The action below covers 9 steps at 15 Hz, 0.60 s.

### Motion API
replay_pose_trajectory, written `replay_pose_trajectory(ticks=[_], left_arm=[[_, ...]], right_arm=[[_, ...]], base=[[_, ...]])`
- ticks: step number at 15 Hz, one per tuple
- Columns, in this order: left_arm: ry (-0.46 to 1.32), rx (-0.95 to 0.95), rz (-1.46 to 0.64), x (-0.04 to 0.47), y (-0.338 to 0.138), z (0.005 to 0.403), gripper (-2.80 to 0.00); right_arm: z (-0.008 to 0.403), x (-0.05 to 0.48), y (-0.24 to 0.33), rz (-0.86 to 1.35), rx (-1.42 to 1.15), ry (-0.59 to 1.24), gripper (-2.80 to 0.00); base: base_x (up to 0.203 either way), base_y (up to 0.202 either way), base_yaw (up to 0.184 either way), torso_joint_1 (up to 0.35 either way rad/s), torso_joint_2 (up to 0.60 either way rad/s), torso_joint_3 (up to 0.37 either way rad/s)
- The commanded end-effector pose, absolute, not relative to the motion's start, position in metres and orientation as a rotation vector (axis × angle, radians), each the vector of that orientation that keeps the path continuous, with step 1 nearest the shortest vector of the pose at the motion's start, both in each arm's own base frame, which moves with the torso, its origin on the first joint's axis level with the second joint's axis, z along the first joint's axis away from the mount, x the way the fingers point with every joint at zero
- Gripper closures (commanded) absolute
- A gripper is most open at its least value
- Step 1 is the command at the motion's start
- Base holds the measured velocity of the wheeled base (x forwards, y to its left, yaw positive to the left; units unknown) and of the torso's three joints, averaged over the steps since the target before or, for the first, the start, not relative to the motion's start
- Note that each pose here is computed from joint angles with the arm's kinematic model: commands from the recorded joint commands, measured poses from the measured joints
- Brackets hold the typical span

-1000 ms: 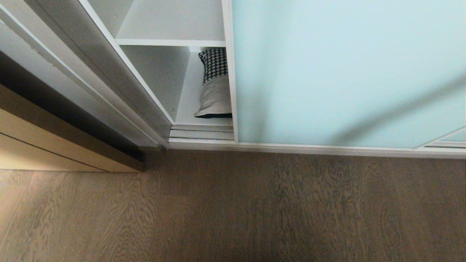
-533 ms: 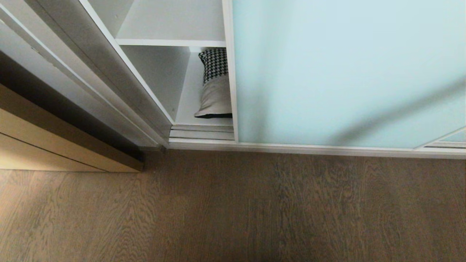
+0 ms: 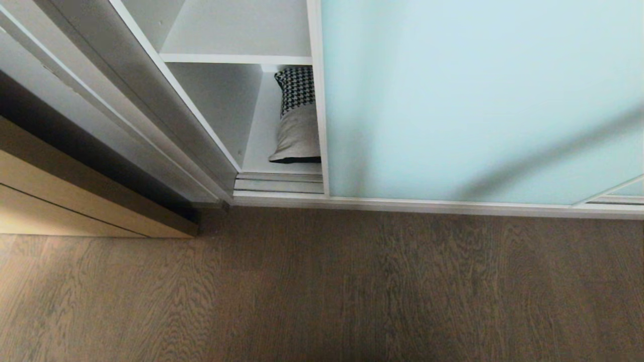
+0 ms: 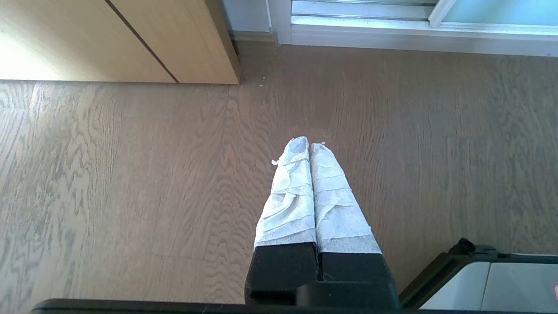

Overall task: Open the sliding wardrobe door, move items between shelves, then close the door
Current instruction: Close the door

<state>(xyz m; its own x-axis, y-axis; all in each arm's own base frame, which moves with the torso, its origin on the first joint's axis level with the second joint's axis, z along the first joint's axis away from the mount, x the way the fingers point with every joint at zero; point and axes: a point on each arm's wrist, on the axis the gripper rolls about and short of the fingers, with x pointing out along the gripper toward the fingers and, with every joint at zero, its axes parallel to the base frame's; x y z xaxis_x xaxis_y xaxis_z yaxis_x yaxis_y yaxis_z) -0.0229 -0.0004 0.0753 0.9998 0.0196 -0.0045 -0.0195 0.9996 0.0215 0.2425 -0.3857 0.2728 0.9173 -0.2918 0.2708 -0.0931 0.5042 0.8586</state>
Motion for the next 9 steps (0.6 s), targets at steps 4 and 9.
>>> replay_pose_trajectory(ticks=[4, 9], left_arm=[[0.006, 0.021, 0.02, -0.023, 0.0, 0.075, 0.0], [0.006, 0.021, 0.02, -0.023, 0.0, 0.075, 0.0]], right_arm=[[0.284, 0.251, -0.368, -0.063, 1.116, -0.402, 0.0], [0.283, 0.272, -0.354, -0.009, 1.159, -0.371, 0.0]], base=[[0.0, 0.0, 0.0, 0.0, 0.0, 0.0], [0.0, 0.0, 0.0, 0.0, 0.0, 0.0]])
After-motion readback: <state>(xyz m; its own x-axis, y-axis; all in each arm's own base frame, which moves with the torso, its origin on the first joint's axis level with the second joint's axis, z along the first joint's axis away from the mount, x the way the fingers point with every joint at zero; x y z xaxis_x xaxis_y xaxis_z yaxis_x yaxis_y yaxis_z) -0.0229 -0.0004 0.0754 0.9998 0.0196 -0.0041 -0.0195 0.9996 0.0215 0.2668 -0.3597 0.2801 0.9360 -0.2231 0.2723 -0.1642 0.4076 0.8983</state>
